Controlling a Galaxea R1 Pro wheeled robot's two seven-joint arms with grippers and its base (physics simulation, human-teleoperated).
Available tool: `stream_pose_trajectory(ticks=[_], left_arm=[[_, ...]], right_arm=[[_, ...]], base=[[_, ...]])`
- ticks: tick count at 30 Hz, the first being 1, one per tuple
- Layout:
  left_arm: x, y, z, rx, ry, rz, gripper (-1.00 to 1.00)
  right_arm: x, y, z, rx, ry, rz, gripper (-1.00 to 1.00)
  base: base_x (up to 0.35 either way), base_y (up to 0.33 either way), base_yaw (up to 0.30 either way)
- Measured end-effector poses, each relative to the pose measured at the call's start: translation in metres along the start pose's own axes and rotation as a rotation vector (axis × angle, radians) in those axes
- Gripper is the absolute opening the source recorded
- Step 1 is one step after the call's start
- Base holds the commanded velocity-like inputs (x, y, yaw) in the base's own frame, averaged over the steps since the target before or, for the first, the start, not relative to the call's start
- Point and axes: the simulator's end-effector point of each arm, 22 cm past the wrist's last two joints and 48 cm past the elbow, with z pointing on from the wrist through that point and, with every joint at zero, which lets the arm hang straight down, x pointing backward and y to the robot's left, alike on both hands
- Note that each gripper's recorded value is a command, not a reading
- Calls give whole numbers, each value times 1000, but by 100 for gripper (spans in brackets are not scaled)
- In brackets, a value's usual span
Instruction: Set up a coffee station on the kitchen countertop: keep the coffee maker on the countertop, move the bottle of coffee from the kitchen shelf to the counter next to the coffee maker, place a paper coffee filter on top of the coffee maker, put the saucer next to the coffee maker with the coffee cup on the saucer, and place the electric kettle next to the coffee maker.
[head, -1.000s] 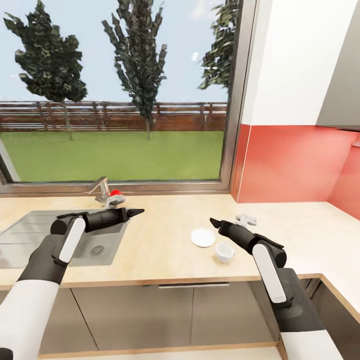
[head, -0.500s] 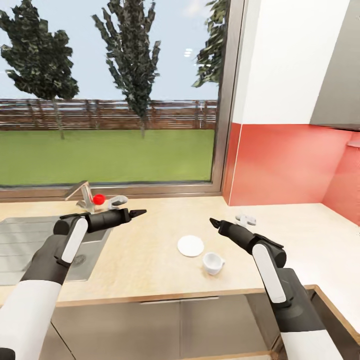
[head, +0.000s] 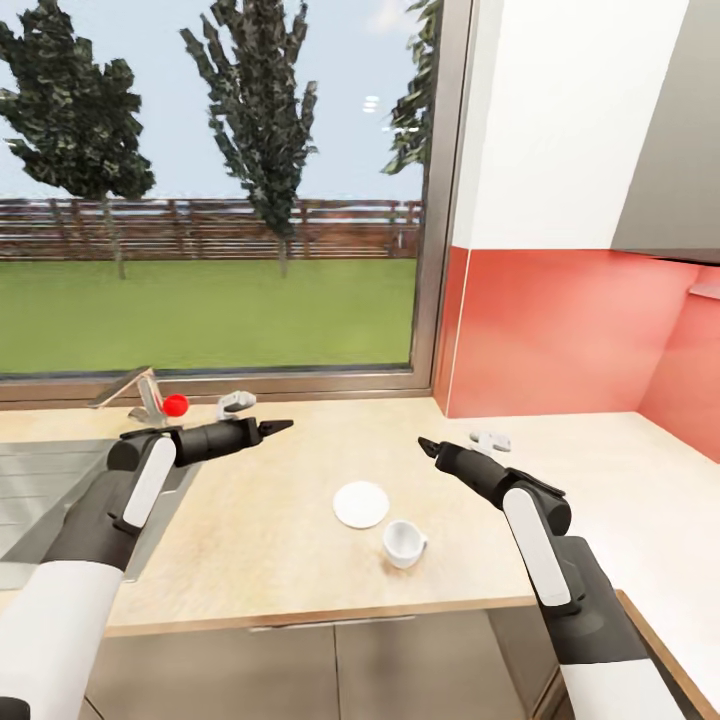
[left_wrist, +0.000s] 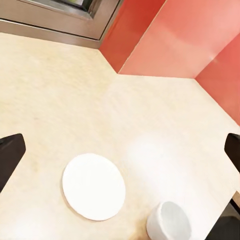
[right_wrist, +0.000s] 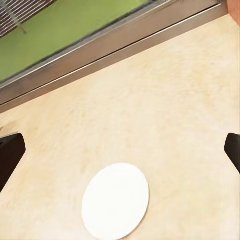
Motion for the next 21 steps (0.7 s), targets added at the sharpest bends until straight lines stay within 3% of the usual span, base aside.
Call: stream_pose_trajectory(ticks=[11,17,21], left_arm=[[2,1,0,-2,1,-2,100],[4,3,0,-7,8,-2,100],[11,13,2,-14,28,-40,100]], right_arm=[[0,2,0,-2,0,0,100],[8,-2,4,3,20,6,100],[11,-2,4,-6,29,5,100]], base=[[172,-126,195],[25,-13,40],[1,-1,2]])
